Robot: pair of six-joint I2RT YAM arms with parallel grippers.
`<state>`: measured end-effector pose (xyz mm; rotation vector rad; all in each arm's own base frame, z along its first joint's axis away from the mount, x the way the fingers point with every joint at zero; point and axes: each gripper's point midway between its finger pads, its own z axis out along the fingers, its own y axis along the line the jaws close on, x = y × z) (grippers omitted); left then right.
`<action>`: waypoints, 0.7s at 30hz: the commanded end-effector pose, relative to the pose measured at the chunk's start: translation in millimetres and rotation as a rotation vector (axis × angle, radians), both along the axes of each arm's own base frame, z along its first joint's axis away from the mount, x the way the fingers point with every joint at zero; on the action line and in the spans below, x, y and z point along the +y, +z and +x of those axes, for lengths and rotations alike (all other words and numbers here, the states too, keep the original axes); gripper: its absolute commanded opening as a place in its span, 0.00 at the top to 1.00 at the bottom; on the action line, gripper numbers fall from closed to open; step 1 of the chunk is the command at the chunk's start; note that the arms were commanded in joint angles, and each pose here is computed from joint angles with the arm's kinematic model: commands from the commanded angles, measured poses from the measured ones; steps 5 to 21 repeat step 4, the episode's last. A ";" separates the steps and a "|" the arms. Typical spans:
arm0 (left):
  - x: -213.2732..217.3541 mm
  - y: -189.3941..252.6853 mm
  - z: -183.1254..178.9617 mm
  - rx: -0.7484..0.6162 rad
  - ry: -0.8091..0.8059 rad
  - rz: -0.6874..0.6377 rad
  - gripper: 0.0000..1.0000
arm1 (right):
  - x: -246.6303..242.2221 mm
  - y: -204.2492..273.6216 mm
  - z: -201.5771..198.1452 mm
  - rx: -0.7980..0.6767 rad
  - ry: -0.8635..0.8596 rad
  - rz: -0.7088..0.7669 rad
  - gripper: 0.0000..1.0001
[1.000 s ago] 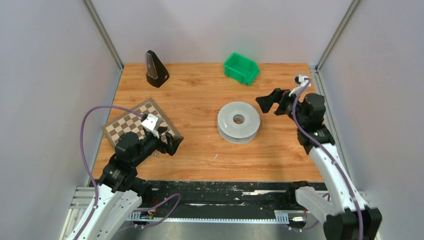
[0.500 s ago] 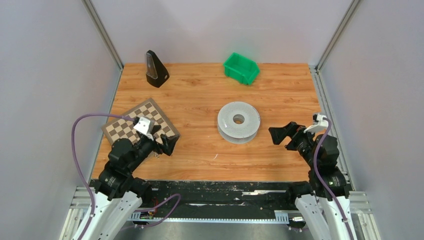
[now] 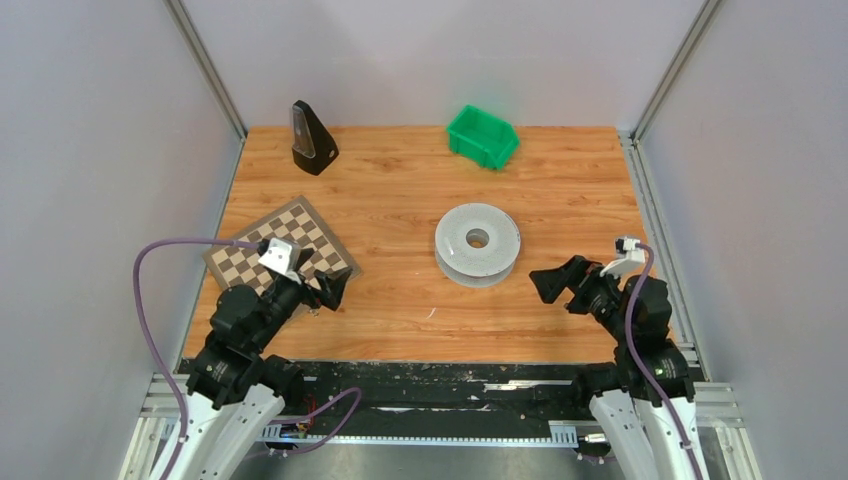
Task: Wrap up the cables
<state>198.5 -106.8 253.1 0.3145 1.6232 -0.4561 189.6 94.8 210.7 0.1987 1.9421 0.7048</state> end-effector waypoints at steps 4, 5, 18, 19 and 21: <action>-0.4 2.2 4.5 -0.025 0.003 0.010 0.00 | 5.4 2.9 -1.2 -0.009 0.026 0.022 0.00; -0.4 2.2 4.5 -0.025 0.003 0.010 0.00 | 5.4 2.9 -1.2 -0.009 0.026 0.022 0.00; -0.4 2.2 4.5 -0.025 0.003 0.010 0.00 | 5.4 2.9 -1.2 -0.009 0.026 0.022 0.00; -0.4 2.2 4.5 -0.025 0.003 0.010 0.00 | 5.4 2.9 -1.2 -0.009 0.026 0.022 0.00; -0.4 2.2 4.5 -0.025 0.003 0.010 0.00 | 5.4 2.9 -1.2 -0.009 0.026 0.022 0.00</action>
